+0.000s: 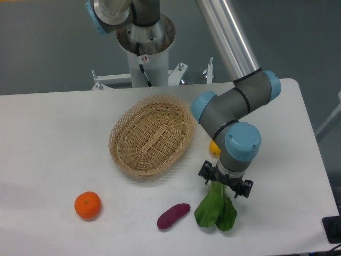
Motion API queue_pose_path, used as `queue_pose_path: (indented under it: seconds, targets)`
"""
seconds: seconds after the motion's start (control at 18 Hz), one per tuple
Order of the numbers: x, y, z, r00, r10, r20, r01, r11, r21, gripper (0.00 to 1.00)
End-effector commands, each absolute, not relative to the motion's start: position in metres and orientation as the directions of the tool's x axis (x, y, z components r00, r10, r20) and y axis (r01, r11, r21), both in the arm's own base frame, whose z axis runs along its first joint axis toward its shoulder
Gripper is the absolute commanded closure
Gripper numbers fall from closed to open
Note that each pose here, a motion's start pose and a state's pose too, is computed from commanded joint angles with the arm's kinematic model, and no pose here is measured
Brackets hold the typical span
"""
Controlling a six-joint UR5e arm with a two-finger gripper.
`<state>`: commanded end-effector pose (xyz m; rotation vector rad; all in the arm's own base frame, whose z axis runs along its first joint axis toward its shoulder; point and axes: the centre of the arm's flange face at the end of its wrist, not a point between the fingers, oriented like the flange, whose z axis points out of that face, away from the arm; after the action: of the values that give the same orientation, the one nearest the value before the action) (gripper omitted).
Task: Pick up the green vegetable from the table
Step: 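Lower the gripper onto the bok choy stem and close it, then lift the held bok choy up and carry it toward the table edge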
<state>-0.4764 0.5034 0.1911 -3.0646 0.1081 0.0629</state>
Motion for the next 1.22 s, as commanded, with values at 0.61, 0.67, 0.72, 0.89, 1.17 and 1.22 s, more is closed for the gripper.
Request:
queue_pose_path:
  seconds: [0.61,0.67,0.72,0.89,1.17,1.22]
  targets:
    - [-0.474,0.499,0.185,0.995,-0.071,-0.063,-0.074,-0.996,-0.044,0.38]
    - [-0.473,0.499,0.186,0.995,-0.071,-0.064,-0.074,-0.996,-0.044,0.48]
    - [-0.474,0.499,0.187,0.996,-0.069,-0.064,-0.072,-0.996,-0.044,0.56]
    - [-0.477,0.501,0.198,0.995,-0.072,-0.075,-0.075,-0.996,-0.048,0.59]
    - [-0.482,0.495,0.214,0.995,-0.071,-0.064,-0.074,-0.996,-0.045,0.59]
    - [-0.484,0.495,0.217,0.996,-0.07,-0.049,-0.072,-0.997,-0.036,0.59]
